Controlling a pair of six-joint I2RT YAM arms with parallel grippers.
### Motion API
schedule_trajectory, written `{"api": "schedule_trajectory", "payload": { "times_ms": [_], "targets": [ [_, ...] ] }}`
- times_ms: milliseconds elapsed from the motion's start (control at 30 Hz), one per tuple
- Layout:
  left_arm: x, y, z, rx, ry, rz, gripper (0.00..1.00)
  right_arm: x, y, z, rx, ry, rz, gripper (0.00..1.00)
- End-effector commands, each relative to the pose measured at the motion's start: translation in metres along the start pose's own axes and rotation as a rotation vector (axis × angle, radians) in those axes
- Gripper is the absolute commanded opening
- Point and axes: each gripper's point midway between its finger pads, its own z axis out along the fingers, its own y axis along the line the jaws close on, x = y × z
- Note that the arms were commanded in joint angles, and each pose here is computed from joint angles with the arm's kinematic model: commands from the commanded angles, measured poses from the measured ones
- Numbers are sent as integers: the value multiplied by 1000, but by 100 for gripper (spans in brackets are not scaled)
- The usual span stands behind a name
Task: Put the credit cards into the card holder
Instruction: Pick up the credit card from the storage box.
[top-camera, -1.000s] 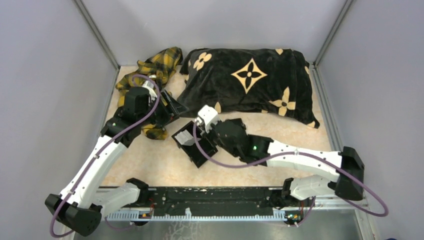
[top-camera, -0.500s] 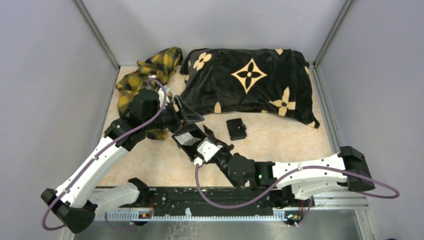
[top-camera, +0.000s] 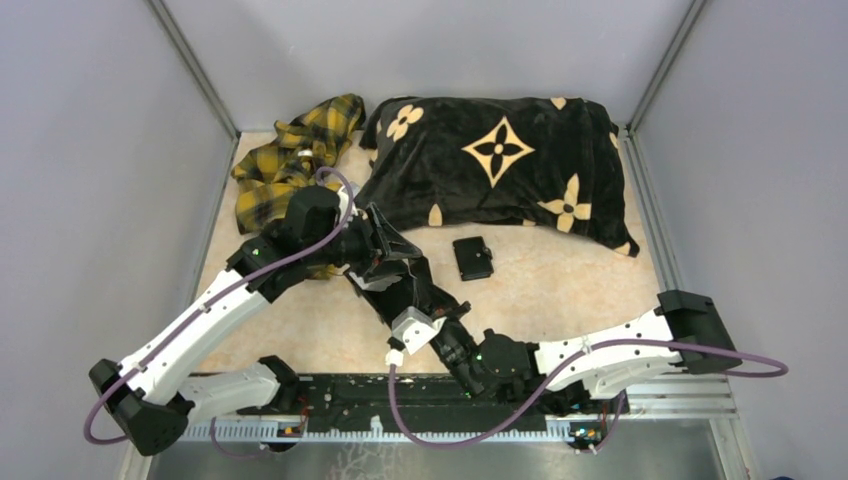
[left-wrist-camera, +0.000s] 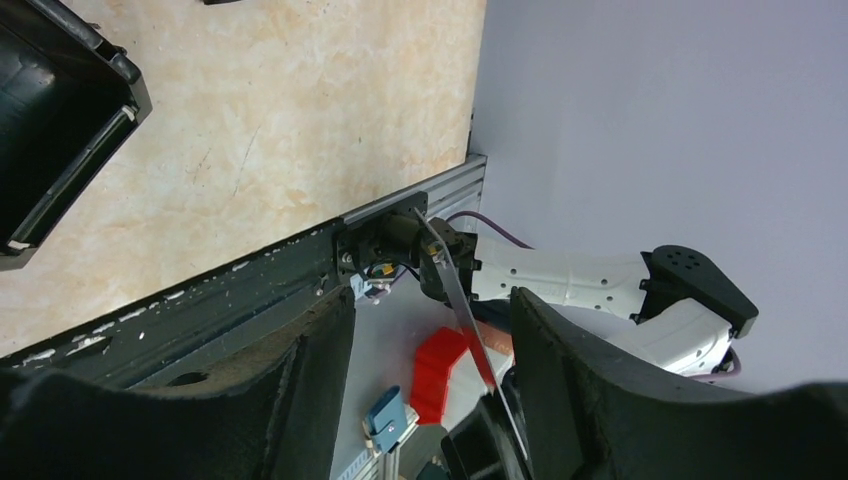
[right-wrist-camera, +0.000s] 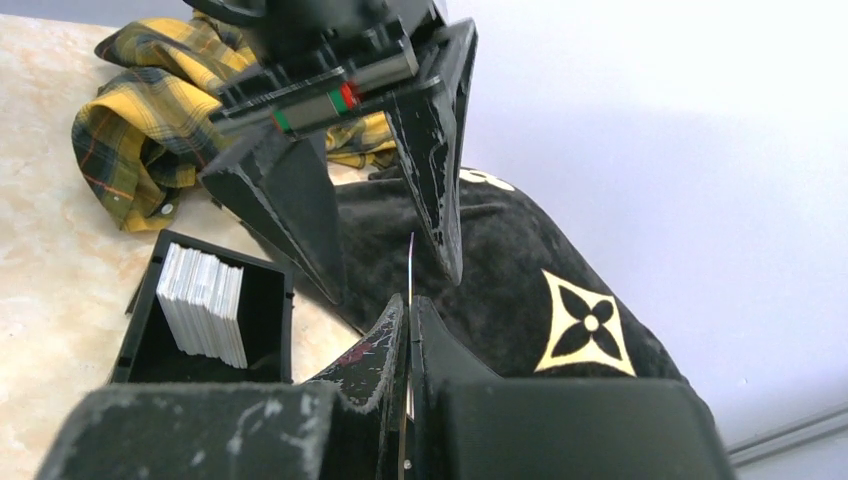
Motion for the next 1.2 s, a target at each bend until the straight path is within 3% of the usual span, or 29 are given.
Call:
{"api": "schedule_trajectory", "payload": {
  "times_ms": [0,200,367,500,667,733,933,1167],
  "targets": [
    [0,-8,11,34,15,1,62,-13,0,-3,11,-32,10,0],
    [4,-16,20,75,40,6,40,-8,13,-4,-21,-26,-22,0],
    [12,-16,22,102,66,13,1,-3,15,-5,-15,-13,-35,0],
    [12,-12,22,106,53,22,0,1,4,-7,33,12,-16,0],
    [-4,-14,26,134,-46,63,0,13,-9,-12,104,102,98,35],
    [-14,-18,30,154,-95,92,0,19,-12,-16,126,137,171,41],
    [-39,-33,46,211,-198,192,0,34,-13,-25,157,207,437,45],
    [-55,-28,62,249,-259,286,0,42,-35,-35,203,186,791,50]
  ]
}}
